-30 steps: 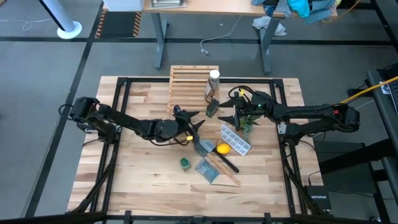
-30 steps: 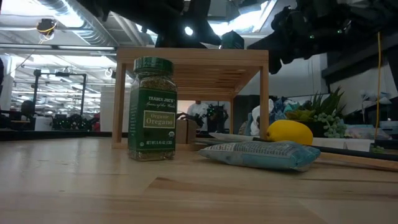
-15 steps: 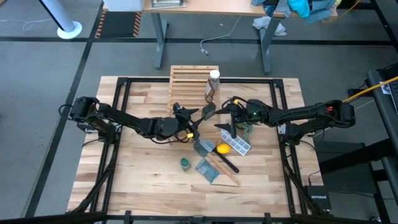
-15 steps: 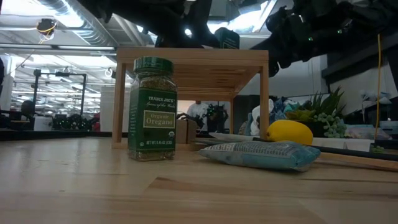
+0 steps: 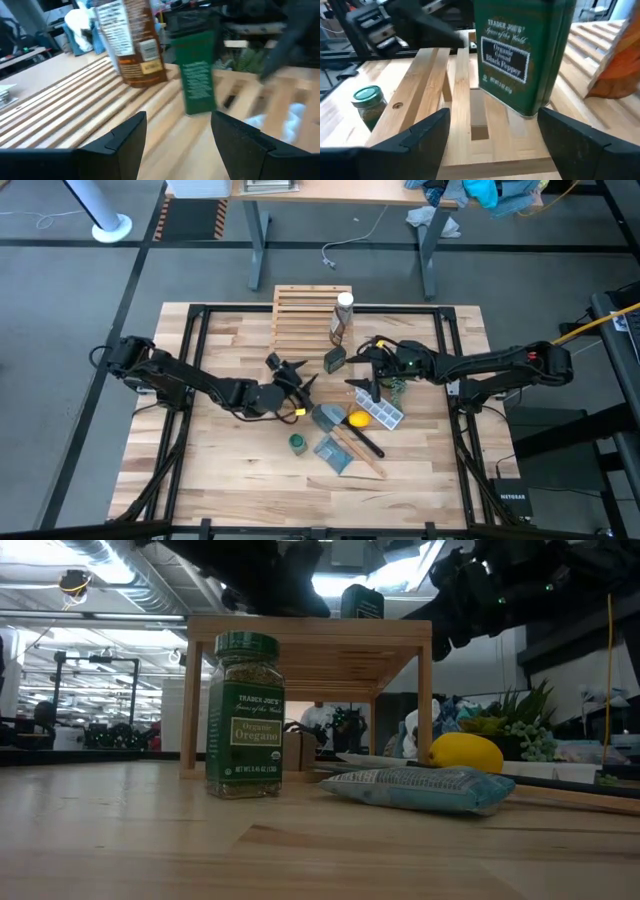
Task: Shelf spices
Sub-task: Remove the dark green seasoning can from the shelf
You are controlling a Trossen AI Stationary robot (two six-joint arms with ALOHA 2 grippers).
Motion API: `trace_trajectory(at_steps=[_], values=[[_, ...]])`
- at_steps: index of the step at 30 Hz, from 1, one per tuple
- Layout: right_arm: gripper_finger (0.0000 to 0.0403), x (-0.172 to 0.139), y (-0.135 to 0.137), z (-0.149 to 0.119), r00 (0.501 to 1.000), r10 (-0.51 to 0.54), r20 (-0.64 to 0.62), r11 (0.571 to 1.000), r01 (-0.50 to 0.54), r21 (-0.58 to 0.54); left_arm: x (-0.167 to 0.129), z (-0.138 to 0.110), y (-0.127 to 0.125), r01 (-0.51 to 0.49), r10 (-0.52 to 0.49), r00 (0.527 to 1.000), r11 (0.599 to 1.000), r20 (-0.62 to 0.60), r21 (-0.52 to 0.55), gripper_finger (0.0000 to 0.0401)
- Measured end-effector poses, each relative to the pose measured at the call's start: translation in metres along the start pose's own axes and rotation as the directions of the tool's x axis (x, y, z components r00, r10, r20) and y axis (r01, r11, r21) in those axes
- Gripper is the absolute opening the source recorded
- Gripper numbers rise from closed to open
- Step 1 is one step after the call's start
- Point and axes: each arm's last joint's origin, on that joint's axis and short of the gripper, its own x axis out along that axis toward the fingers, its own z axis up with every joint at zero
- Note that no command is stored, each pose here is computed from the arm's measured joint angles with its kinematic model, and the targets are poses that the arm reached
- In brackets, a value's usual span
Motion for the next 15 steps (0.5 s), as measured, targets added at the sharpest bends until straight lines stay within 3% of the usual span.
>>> trace_trajectory(at_steps=[8, 15], values=[[0.0307, -0.016, -0.006, 0.018, 0.993, -0.065, 0.096, 0.997, 0.069, -0.036, -0.014, -0.001, -0.011, 0.052, -0.052, 0.999, 0.999, 0.007, -0.015, 0.0217], [0.0307, -0.023, -0.03, 0.016, 0.99, -0.121, 0.077, 0.992, 0.124, -0.035, -0.016, -0.001, -0.013, 0.061, -0.061, 0.998, 0.998, 0.012, -0.033, 0.0217]])
